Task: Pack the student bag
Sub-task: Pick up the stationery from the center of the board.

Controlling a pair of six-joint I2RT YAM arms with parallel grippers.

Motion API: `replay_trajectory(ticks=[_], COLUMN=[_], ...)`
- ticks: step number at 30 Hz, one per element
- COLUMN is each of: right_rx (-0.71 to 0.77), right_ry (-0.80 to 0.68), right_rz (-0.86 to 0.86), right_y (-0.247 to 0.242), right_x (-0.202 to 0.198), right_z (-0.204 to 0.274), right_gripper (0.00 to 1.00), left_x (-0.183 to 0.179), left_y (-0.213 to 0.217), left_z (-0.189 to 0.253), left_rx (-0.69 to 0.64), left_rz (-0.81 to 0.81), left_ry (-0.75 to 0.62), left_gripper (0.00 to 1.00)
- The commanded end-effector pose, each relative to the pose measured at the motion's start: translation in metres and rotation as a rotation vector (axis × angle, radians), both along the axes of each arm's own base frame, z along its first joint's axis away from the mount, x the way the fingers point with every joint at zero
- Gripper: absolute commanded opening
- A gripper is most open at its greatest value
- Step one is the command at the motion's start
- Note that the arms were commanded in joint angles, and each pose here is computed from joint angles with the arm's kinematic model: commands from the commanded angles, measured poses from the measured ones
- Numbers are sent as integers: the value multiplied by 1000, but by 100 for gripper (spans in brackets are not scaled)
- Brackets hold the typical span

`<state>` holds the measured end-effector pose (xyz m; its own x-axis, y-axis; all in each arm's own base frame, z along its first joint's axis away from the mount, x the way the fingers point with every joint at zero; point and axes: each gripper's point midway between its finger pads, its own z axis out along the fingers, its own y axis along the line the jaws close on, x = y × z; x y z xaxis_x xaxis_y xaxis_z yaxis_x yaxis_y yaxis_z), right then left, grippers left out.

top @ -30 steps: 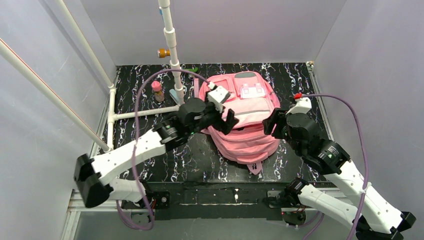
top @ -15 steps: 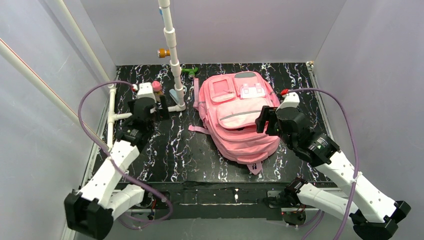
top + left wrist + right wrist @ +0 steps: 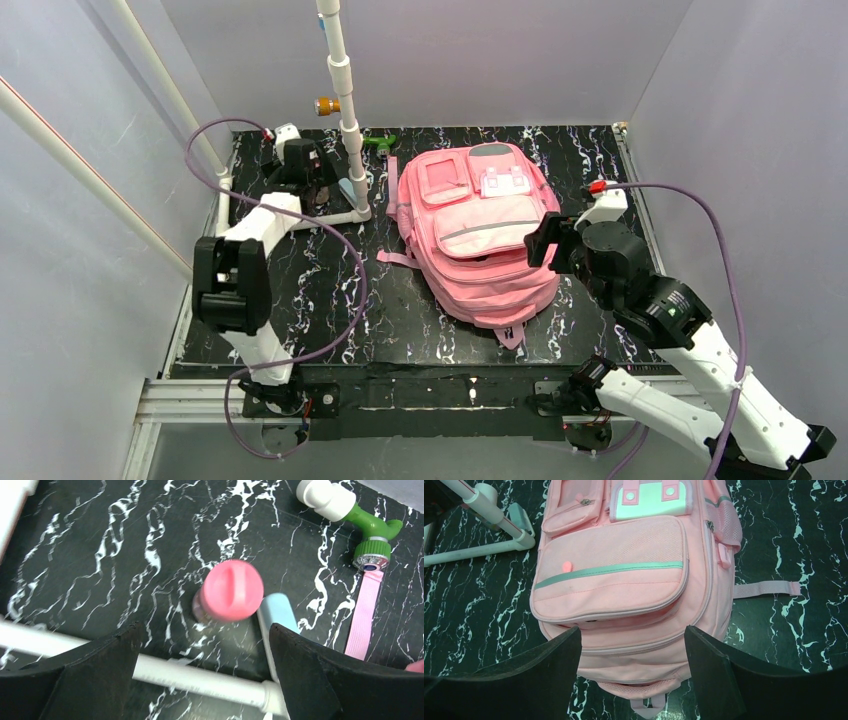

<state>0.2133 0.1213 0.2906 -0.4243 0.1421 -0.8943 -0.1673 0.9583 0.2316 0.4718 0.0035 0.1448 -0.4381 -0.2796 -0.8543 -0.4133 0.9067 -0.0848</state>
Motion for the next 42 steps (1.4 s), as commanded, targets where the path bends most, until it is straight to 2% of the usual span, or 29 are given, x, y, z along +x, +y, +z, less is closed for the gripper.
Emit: replay_trajectory(ticks=[1,4,8,13,15,19,20,23,27,29,33,35,39,42], right_rx=[23,20,10,31,40,42,37,11,-10,-18,-42,-49,-24,67], right_ry=[-37,-30,-26,-25,-17,-5,-3,6,11,18,56,86,120,93], right_rz=[-31,-31,-34,-37,-34,-32,-32,-29,-8,27,118,177,319,484], right_y=[-9,-8,-8,-6,-4,-3,-3,-3,1,8,27,40,66,94], right_x=[-1,-1,0,0,0,0,0,2,4,4,5,4,-3,-18], right_z=[16,17,19,19,17,14,13,11,9,6,-4,-11,-17,-6], right_gripper=[83,83,83,83,83,84,84,84,84,85,86,87,90,92], left_x=[38,55,69,82,82,64,55,31,-22,-48,-92,-111,-165,-228], left_y=[-5,-11,-6,-6,-6,1,4,7,13,4,-49,-93,-201,-274], left_z=[14,5,-3,-13,-14,12,19,54,92,100,105,112,155,192], left_rx=[-39,-54,1,61,71,85,98,138,206,172,96,-30,-376,-510], left_rz=[-51,-88,-91,-139,-147,-115,-112,-129,-100,-118,-298,-481,-986,-1406], left_ry=[-79,-86,-84,-84,-90,-130,-136,-176,-162,-139,-145,-189,-323,-350], left_gripper=[98,98,98,86,71,33,20,0,0,0,0,0,0,0])
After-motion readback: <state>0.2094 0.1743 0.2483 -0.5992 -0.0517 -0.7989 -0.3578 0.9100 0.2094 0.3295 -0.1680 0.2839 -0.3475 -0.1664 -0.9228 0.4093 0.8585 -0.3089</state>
